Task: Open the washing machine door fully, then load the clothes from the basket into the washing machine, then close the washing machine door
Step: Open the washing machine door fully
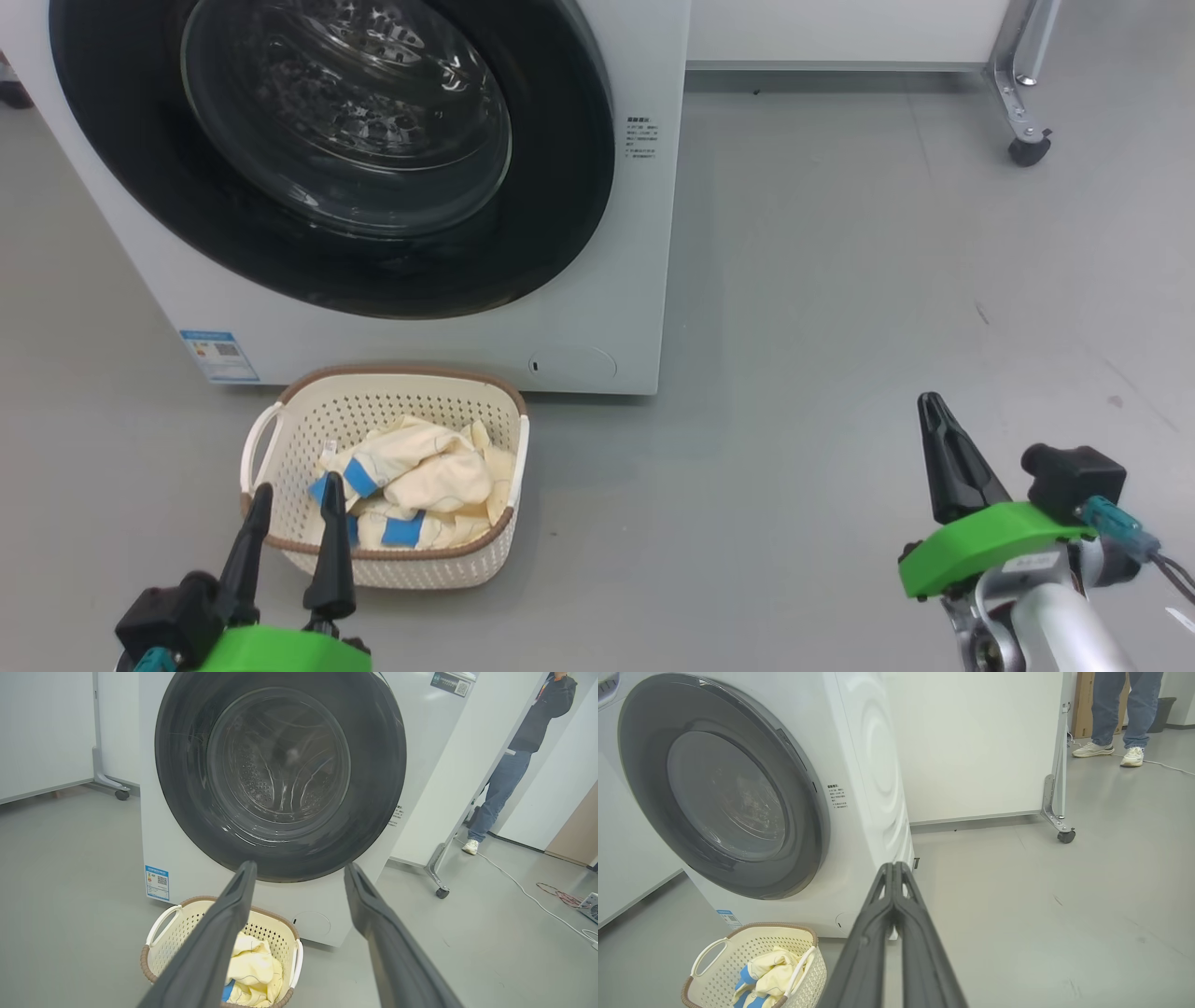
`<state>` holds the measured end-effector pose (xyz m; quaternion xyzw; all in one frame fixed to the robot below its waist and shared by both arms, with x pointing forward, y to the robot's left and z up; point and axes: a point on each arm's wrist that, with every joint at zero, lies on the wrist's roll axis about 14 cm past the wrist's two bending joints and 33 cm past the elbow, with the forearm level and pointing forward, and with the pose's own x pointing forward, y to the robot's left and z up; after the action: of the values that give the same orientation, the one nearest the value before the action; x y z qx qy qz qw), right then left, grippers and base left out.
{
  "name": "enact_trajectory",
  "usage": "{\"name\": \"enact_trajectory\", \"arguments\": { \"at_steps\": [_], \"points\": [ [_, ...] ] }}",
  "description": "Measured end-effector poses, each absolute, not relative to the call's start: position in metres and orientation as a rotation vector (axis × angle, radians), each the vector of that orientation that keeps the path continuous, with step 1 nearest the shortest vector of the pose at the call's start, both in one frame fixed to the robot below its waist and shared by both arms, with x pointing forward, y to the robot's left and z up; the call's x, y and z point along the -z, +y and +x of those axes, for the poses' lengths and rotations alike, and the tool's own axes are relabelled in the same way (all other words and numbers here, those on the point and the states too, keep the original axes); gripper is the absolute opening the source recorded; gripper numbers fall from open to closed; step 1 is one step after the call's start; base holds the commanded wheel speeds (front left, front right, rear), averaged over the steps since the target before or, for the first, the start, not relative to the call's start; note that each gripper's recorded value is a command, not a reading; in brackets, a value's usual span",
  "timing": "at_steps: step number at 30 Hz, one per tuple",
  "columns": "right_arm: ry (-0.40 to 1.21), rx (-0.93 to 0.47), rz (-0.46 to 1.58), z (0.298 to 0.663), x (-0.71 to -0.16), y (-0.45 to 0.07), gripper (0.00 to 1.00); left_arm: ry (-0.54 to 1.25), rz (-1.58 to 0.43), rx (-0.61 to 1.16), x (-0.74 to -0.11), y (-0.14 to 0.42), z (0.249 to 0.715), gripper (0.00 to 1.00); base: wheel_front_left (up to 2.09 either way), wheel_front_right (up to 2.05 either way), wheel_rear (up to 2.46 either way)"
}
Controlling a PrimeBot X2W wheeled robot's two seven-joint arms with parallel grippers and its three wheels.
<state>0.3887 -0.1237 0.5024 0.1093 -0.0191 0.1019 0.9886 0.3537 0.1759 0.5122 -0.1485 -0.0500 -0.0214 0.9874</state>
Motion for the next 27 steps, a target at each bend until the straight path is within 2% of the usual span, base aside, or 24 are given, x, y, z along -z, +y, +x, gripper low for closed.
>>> {"name": "enact_trajectory", "arguments": {
  "at_steps": [6, 14, 22, 27],
  "points": [
    [-0.046, -0.194, 0.322, 0.392, -0.506, -0.123, 0.0, -0.09, -0.298, 0.039, -0.509, 0.177, 0.354, 1.0, 0.0, 0.0, 0.0],
    [-0.005, -0.134, 0.587, 0.405, -0.493, -0.127, 0.0, -0.054, -0.3, 0.035, -0.497, 0.176, 0.358, 1.0, 0.0, 0.0, 0.0],
    [0.048, -0.122, 0.903, 0.449, -0.492, -0.113, 0.0, -0.047, -0.294, 0.059, -0.496, 0.169, 0.382, 1.0, 0.0, 0.0, 0.0],
    [0.083, -0.149, 0.942, 0.488, -0.495, -0.107, 0.0, -0.023, -0.312, 0.064, -0.488, 0.167, 0.395, 1.0, 0.0, 0.0, 0.0]
  ]
}}
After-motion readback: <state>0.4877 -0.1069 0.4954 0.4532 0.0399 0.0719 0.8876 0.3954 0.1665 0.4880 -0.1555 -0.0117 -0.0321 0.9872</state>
